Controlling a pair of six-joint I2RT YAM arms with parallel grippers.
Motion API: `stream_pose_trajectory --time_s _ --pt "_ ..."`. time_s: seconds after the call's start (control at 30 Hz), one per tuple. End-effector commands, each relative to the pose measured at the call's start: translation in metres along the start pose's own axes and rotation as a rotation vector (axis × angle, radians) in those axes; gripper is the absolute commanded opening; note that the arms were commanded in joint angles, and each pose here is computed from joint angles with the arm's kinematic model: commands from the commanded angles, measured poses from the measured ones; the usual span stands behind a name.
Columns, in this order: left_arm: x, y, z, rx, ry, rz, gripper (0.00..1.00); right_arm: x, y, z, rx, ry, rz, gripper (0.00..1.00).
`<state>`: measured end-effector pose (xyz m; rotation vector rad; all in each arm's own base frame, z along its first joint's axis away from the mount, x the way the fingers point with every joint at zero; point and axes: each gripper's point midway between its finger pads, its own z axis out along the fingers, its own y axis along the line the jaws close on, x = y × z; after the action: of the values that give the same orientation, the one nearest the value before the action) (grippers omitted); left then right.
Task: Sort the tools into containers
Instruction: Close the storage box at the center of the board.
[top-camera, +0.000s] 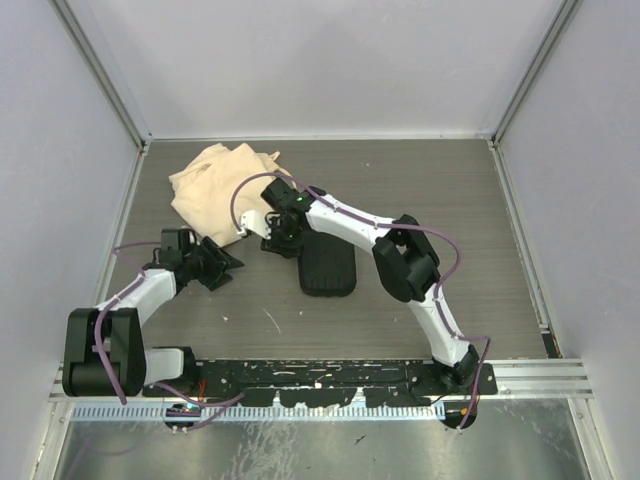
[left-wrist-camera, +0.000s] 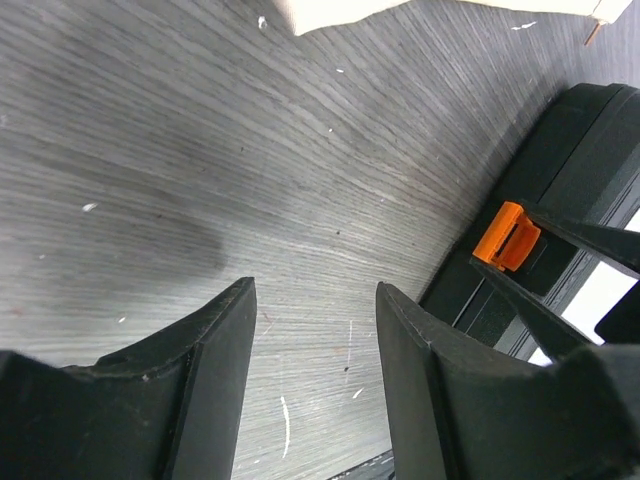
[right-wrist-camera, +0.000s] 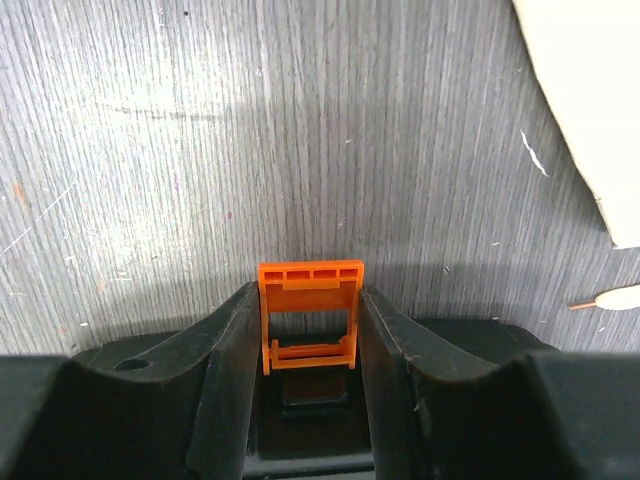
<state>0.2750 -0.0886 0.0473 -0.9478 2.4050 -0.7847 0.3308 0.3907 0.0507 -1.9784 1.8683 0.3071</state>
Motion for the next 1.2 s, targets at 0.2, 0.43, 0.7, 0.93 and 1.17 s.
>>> stream_pose_trajectory --time_s 0.2,0.43,0.7,0.93,1.17 --pt "0.019 -0.041 0.034 0.104 0.095 0.050 0.55 -0.040 -0.015 -0.051 0.063 -0.302 0.096 0.36" --pt "0.035 -0.045 0.066 0.119 0.158 0.006 0.54 -0.034 -0.014 -0.054 0.077 -0.347 0.135 0.36" --pt "0.059 -0.052 0.098 0.129 0.248 0.009 0.52 -0.024 -0.010 -0.059 0.089 -0.357 0.142 0.36" --pt "0.070 -0.061 0.100 0.142 0.267 0.042 0.51 -0.018 -0.012 -0.061 0.101 -0.356 0.160 0.37" --pt "0.078 -0.063 0.098 0.147 0.283 0.066 0.50 -0.020 -0.019 -0.069 0.138 -0.386 0.175 0.40"
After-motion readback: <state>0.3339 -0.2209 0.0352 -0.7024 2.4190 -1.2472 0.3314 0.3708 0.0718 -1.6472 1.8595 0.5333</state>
